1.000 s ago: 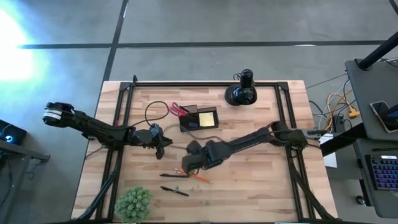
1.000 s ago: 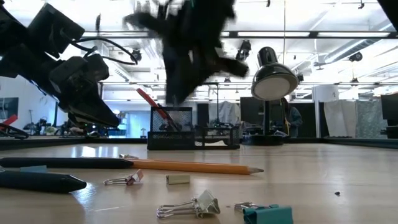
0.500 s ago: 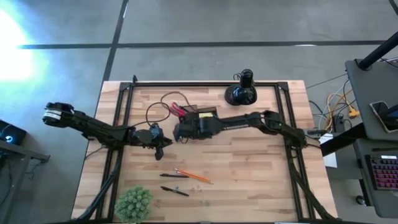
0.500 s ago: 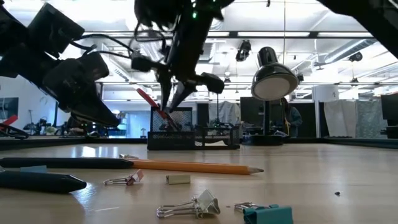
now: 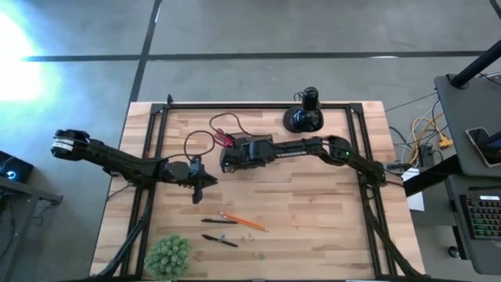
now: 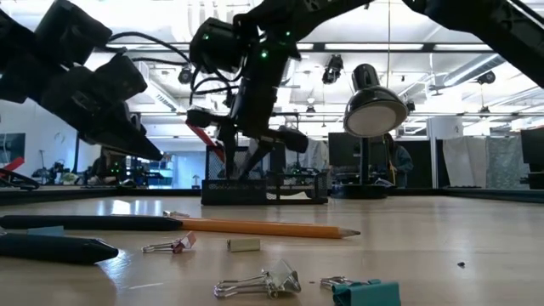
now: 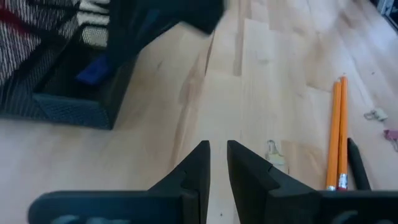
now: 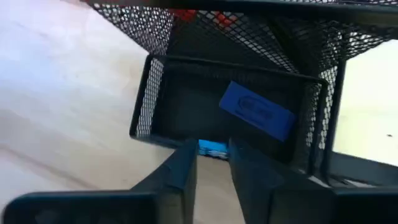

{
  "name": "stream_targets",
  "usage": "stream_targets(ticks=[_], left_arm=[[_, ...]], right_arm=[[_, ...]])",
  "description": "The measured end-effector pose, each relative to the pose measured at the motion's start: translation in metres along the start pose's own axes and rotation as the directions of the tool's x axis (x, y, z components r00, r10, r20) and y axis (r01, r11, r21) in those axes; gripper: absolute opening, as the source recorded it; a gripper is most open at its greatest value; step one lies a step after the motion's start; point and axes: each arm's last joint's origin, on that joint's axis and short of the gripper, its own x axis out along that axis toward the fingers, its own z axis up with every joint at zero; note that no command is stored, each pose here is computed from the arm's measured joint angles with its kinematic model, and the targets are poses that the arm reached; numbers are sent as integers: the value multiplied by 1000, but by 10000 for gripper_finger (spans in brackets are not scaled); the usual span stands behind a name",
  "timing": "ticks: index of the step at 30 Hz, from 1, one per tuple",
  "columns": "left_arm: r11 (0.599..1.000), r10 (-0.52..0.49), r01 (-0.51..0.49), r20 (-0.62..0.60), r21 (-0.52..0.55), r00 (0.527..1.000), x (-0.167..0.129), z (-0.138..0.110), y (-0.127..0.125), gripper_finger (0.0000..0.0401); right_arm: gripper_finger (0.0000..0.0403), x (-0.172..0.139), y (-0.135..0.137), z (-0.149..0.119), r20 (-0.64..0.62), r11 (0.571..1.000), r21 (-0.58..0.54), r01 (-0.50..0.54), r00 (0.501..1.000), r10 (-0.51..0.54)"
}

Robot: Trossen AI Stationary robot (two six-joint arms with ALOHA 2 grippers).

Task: Pick and place office supplies into organizer
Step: Put the top blue clip into the black organizer, then put the top yellow clip into the black organizer

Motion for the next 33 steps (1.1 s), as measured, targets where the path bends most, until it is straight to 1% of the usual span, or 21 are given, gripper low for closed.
stream_targets(ticks=[4,7,9,10,11,12,13,14,15,16,18,19,20,21,22,23,26,30,33], left_arm=[[1000,0,0,1,23,1000,-1,0,0,40],[1000,1,-1,0,15,1000,0,0,0,40],[1000,0,0,2,15,1000,-1,0,0,40],[1000,0,0,2,14,1000,-1,0,0,40],[1000,0,0,2,14,1000,-1,0,0,40],[1000,-1,1,2,13,1000,-1,0,0,40],[1000,-3,3,1,13,1000,-1,0,0,40],[1000,-3,3,0,14,1000,-1,0,0,40],[1000,-6,6,-2,14,1000,0,0,0,40],[1000,-8,8,-7,15,1000,0,0,0,40],[1000,-16,16,-22,16,1000,0,-2,0,40],[999,-28,28,-35,17,999,0,-3,0,40],[999,-34,35,-61,18,998,0,-5,0,40],[999,-42,43,-92,16,995,0,-8,0,40],[999,-40,40,-122,-3,992,0,-10,1,40],[999,-35,30,-156,-32,987,-1,-13,2,40],[996,-15,-5,-219,-91,976,-2,-21,4,40],[996,-12,-10,-228,-92,974,-3,-22,5,40],[996,-9,-13,-241,-92,970,-4,-24,5,40]], right_arm=[[133,3,0,2,15,1000,9,2,1000,-2],[160,-7,3,7,58,1000,-27,3,998,-2],[176,-19,5,10,47,999,-51,0,999,2],[182,-27,7,9,21,996,-84,-1,1000,3],[188,-34,8,5,-9,989,-150,-3,1000,2],[192,-42,11,-3,-42,970,-244,-12,999,2],[196,-49,15,-13,-80,936,-350,-36,997,8],[197,-57,19,-26,-123,890,-451,-74,992,20],[198,-63,23,-41,-180,827,-545,-136,983,43],[197,-67,27,-55,-234,753,-625,-205,970,70],[194,-68,34,-81,-296,583,-753,-304,949,112],[192,-66,36,-91,-293,502,-805,-315,948,125],[190,-63,38,-96,-278,430,-848,-309,951,133],[188,-60,39,-100,-254,376,-880,-291,956,145],[186,-56,40,-101,-238,341,-897,-280,958,160],[184,-53,41,-102,-232,323,-904,-280,956,179],[181,-43,44,-101,-229,306,-908,-286,951,210],[180,-30,44,-99,-288,300,-889,-346,932,220],[179,-23,45,-101,-299,271,-894,-356,926,230]])
